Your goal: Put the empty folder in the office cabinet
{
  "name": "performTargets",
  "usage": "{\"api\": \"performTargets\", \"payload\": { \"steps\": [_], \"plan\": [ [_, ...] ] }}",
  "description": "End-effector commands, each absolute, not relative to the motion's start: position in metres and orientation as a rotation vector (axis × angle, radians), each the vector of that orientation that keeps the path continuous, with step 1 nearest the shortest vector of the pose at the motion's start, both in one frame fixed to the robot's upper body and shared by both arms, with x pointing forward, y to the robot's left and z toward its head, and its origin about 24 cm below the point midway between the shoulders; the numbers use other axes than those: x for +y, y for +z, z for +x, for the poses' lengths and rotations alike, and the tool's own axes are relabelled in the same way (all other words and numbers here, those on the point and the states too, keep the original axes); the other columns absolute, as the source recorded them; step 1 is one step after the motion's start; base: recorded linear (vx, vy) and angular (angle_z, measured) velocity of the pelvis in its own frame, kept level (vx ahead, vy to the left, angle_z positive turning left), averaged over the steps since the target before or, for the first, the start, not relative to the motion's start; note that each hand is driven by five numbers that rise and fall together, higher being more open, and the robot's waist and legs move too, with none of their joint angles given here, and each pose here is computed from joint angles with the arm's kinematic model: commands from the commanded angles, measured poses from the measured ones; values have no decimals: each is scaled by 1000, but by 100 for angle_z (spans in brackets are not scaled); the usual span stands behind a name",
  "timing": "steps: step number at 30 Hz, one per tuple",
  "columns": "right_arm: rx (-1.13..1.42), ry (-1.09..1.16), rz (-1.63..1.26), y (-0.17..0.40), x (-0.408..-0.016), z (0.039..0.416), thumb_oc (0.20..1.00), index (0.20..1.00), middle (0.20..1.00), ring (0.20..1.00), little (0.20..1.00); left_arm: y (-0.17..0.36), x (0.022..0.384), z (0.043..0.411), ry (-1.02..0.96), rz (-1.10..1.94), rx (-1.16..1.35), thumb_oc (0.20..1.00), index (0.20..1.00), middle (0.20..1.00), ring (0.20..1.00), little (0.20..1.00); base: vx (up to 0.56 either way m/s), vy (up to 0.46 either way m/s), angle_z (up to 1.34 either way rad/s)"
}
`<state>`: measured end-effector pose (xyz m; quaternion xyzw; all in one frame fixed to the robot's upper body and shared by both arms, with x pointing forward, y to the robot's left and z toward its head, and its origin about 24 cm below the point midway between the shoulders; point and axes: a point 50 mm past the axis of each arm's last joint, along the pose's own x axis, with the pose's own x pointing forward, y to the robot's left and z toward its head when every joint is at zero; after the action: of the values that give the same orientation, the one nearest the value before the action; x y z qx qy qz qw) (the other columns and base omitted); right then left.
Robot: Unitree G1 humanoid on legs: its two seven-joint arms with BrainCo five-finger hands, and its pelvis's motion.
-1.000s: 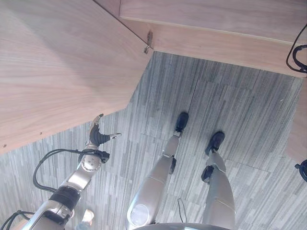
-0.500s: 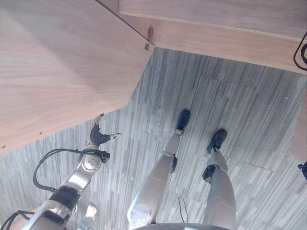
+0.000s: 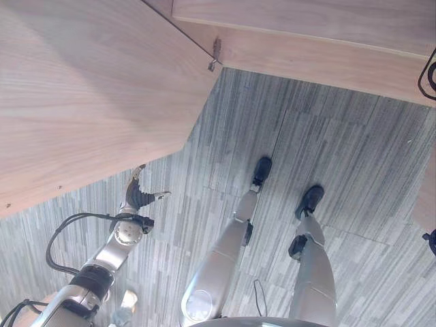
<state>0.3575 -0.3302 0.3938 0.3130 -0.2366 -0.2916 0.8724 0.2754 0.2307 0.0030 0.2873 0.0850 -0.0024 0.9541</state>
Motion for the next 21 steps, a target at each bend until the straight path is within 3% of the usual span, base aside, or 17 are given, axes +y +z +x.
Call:
{"api": "performTargets", "payload": {
  "steps": [1, 6, 15, 21],
  "plan": [
    [-438, -713, 491, 353, -342, 364, 200, 200, 200, 200, 200, -28, 241, 248, 23, 598, 299, 1000, 1000, 1000, 1000, 1000, 0, 0, 0],
    [-438, -886, 553, 337, -345, 363, 200, 200, 200, 200, 200, -35, 241, 250, 68, 609, 326, 1000, 1000, 1000, 1000, 1000, 0, 0, 0],
    [-342, -999, 595, 296, -337, 371, 200, 200, 200, 200, 200, -32, 237, 262, 104, 631, 304, 1000, 1000, 1000, 1000, 1000, -16, -28, -4],
    [-84, -984, 576, 201, -320, 382, 200, 200, 200, 200, 200, -50, 239, 251, 123, 629, 388, 1000, 1000, 1000, 1000, 1000, -5, -19, 0]
  ]
}}
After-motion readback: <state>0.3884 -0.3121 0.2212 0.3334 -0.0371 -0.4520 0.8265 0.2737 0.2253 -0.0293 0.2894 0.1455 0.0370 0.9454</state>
